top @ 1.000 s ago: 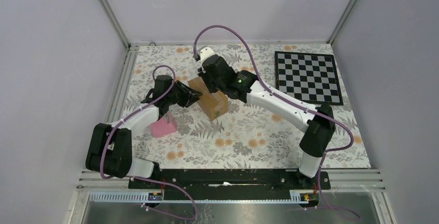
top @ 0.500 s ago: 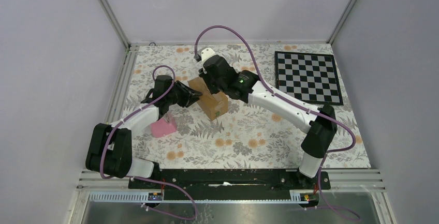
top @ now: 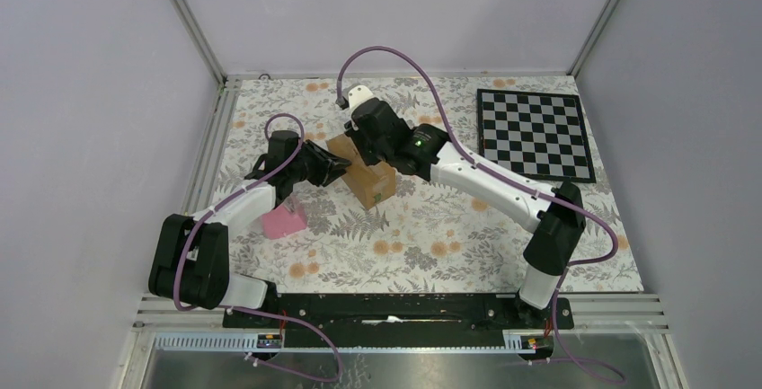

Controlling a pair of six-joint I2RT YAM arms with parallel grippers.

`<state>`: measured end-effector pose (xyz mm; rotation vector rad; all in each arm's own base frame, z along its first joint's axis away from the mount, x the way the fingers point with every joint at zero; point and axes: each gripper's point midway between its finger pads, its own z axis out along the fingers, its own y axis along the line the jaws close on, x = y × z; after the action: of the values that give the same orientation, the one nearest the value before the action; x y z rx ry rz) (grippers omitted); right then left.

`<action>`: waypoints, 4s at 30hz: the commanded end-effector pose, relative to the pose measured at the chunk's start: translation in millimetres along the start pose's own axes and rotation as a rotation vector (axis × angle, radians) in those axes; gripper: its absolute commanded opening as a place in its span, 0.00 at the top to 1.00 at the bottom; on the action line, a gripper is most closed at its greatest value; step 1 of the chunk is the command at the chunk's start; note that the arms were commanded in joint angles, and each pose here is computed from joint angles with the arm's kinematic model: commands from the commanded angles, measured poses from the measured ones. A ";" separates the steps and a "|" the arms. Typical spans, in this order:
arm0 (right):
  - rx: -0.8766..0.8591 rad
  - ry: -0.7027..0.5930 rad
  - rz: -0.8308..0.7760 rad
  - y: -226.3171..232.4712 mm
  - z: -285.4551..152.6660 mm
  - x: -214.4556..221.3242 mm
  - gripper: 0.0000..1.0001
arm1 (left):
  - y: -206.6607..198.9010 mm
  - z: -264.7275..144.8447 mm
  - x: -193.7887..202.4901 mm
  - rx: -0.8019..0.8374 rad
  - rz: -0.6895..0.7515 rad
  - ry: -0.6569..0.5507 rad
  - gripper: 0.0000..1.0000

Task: Unpack the express box
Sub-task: Cut the express box at the center of the board.

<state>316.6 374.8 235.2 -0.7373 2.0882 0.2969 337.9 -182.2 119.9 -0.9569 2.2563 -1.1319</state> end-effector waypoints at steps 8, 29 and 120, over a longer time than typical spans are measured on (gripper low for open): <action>0.022 -0.046 -0.010 -0.6 -23.9 -12.6 1.00 | 40.7 2.9 3.1 -0.159 -0.037 -0.003 0.86; 0.096 -0.133 -0.082 3.9 -20.7 -26.4 1.00 | 79.8 -1.9 -1.7 -0.374 -0.049 -0.035 0.93; 0.125 0.302 -0.254 15.6 -20.7 44.2 1.00 | 79.7 -5.4 1.4 -0.363 -0.099 -0.043 0.94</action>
<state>283.6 361.6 206.0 -0.9838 2.2147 -0.0789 337.4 -178.2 120.0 -1.0548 2.3084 -1.0553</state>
